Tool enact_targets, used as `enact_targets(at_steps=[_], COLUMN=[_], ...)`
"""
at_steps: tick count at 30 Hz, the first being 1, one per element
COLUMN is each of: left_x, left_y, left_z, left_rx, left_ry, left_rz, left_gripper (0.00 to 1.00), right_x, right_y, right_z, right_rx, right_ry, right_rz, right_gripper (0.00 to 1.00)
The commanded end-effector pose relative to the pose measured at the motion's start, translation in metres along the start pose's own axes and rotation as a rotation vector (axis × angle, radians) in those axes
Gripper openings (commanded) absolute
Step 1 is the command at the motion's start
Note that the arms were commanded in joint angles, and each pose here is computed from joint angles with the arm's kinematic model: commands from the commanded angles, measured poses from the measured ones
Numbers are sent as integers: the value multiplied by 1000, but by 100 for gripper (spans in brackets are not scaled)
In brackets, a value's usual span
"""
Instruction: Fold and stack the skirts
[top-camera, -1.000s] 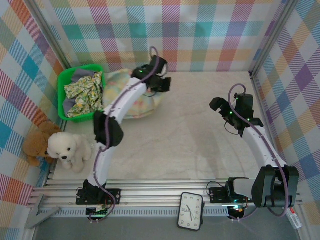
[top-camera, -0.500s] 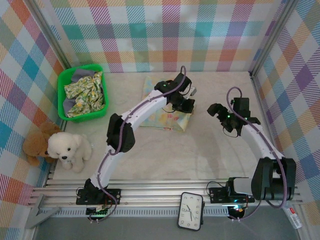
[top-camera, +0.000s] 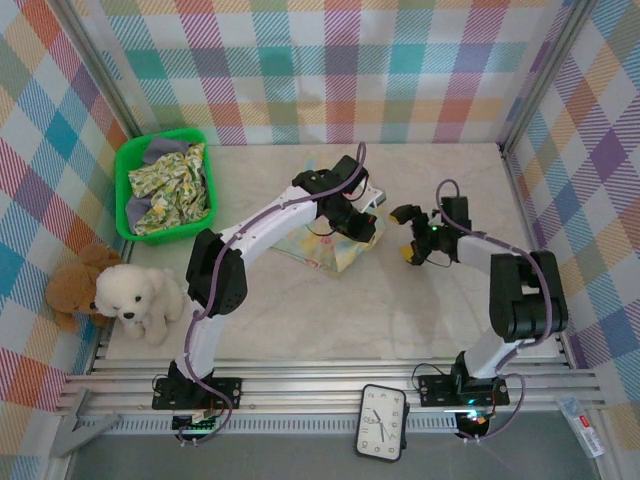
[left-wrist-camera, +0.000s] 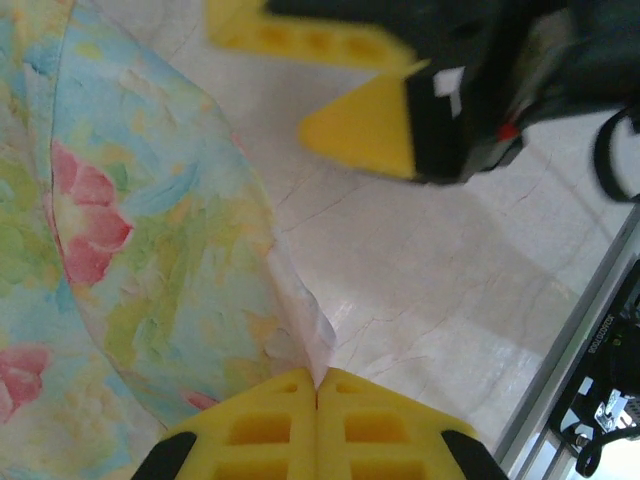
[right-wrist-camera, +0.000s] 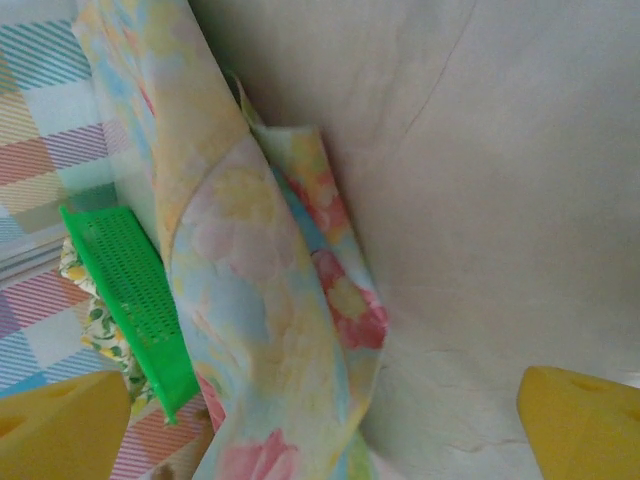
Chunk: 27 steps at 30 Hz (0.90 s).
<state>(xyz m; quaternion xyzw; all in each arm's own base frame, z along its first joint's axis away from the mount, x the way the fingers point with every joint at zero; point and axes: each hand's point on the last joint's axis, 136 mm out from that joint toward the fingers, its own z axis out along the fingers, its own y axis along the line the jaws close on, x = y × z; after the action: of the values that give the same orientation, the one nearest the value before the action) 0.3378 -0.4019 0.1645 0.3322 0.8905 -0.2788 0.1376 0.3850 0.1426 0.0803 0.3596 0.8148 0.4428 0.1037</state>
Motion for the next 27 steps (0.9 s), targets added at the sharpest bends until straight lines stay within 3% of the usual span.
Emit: enact_targets(at_steps=[1,3,7,10,12,20,27], left_x=[-9,-10,-16,-22,-27,-74,-95], left_y=[-9,-10,-9,-9,-7,-14,-80], left_z=[-16,-20,-35,-52,-69,-167,-255], left_rx=[20,15,-13,-34,-63,-175,-106], left_ry=[-50,-63,-121,-171,-209,-433,-657], left_rz=[46,48,60,72,88,201,255], left_gripper=[0,0,0,0,0,0,0], right_x=[14,20,23,11,6,17,64], right_y=[26,31,37,48,63,166,232], right_z=[22,35,50,43,31,-60,-141], right_rx=[-108,-133,-175,-231,-251,-162,-274], right_ry=[56,76,44,-22,-61,-242,-339], right_rz=[103,133,206,207,143,-386,-612], right_gripper=[100,96,74,34,16,7,3])
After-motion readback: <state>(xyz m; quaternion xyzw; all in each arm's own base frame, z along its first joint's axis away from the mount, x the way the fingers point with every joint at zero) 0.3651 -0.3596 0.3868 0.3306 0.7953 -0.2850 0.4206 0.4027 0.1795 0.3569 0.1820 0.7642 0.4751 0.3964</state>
